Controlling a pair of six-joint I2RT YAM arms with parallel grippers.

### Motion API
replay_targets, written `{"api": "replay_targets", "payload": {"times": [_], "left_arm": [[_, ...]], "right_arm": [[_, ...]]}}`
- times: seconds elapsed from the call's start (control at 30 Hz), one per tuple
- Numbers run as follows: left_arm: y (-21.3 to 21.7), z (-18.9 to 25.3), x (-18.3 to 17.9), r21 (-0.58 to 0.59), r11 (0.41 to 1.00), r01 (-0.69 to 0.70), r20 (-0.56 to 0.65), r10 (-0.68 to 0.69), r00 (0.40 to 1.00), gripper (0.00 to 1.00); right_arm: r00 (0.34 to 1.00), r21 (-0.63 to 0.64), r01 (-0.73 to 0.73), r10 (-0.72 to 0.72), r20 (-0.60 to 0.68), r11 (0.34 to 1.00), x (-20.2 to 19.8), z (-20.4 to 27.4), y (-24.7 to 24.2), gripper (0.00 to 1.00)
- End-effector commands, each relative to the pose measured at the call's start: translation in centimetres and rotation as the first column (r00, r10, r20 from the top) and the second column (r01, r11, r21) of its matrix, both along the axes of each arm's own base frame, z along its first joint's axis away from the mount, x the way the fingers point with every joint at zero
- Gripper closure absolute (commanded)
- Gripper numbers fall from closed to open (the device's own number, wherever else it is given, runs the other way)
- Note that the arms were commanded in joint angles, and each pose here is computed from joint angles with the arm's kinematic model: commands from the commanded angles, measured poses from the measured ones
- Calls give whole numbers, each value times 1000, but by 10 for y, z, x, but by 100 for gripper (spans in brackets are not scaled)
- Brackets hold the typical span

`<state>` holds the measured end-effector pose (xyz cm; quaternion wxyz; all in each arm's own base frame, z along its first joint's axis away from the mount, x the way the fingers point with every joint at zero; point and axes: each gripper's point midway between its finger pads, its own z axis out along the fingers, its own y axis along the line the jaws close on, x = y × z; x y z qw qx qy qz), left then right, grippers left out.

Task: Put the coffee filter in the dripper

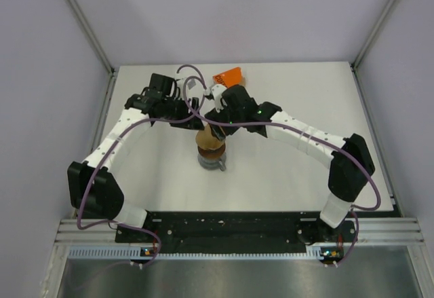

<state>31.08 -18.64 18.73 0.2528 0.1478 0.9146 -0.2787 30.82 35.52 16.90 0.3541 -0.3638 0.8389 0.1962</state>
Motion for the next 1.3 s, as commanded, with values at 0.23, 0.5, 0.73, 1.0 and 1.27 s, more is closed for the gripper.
{"api": "replay_targets", "payload": {"times": [0.23,0.5,0.73,1.0,1.27], "left_arm": [[36,98,51,-4,992,-123,290,119,950,19],[118,120,85,-22,916,-401,363,381,850,13],[192,70,94,-31,797,-604,336,577,744,13],[237,-2,92,15,736,-677,342,633,695,14],[235,-73,81,35,747,-664,338,617,711,13]], "right_arm": [[942,346,16,-130,309,938,18,185,-37,12],[842,431,300,-449,299,851,45,200,-146,1],[727,445,527,-655,204,724,62,136,-239,1],[576,343,725,-798,175,598,67,34,-306,1],[507,360,730,-814,285,581,64,-3,-325,1]]}}
